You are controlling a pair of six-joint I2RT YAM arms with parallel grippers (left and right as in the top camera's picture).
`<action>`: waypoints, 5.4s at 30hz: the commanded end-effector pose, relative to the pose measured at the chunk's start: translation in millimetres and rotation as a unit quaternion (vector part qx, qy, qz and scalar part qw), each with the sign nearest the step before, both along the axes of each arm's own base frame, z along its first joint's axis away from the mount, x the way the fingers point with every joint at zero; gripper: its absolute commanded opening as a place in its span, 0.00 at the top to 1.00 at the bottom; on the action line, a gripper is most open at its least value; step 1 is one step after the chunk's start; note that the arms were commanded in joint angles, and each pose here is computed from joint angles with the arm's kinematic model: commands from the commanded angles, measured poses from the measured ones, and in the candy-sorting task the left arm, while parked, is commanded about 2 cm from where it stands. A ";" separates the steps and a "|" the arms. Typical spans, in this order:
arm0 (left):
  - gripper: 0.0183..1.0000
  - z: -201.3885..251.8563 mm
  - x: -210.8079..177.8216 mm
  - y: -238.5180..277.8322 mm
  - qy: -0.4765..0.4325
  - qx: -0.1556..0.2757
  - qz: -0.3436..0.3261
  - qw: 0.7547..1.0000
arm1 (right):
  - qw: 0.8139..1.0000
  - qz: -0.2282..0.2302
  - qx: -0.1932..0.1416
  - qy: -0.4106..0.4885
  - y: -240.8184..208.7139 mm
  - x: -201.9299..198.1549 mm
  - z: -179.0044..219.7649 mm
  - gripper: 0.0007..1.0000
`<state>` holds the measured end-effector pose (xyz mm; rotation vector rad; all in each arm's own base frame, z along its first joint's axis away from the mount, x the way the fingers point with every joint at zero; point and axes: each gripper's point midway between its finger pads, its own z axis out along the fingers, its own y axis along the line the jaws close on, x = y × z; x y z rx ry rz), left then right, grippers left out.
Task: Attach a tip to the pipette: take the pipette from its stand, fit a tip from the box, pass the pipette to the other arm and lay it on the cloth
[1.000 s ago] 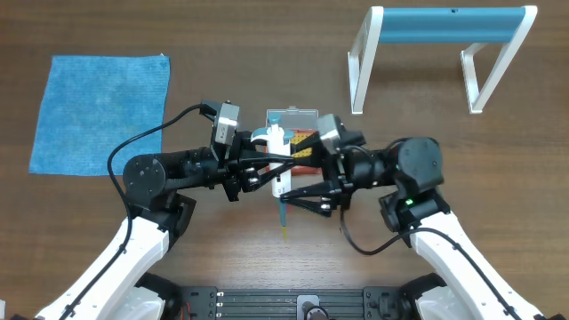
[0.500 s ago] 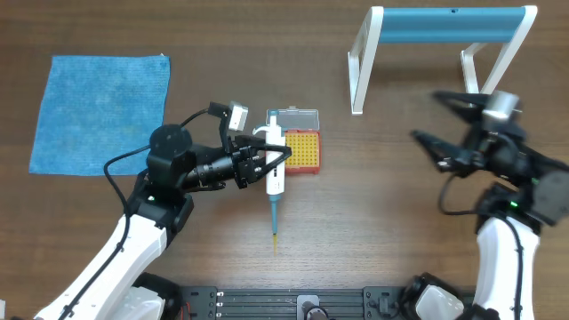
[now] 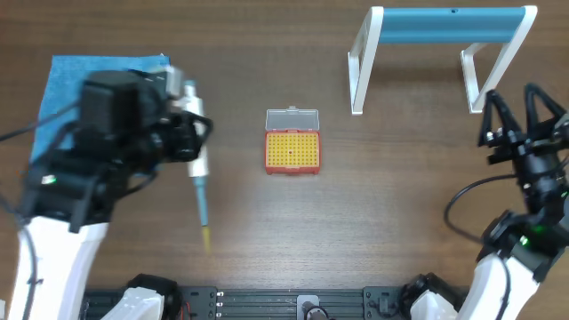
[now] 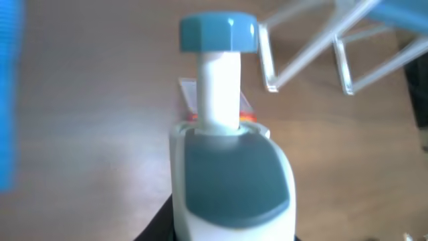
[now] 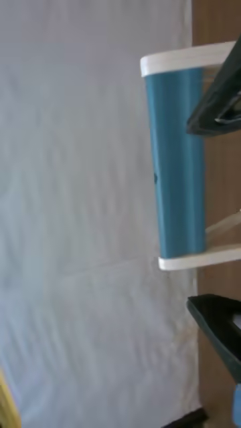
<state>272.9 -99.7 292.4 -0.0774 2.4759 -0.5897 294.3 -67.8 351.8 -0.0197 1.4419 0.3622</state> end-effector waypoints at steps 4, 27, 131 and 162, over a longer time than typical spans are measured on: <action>0.99 3.4 -4.7 51.0 0.050 0.108 -0.022 0.993 | 0.991 -0.083 -0.095 0.044 48.5 -46.5 -21.5 0.22; 0.99 -96.5 87.3 233.9 0.153 0.207 0.016 0.966 | 0.960 -0.207 -0.078 0.174 23.9 -82.0 -167.7 0.22; 0.00 -15.4 148.9 212.3 0.073 0.234 0.111 0.963 | 0.950 -0.237 -0.065 0.192 9.0 -66.6 -214.5 0.22; 0.00 88.7 -64.6 81.8 -0.592 0.105 0.104 0.792 | 0.950 -0.237 -0.065 0.192 9.0 -66.6 -214.5 0.22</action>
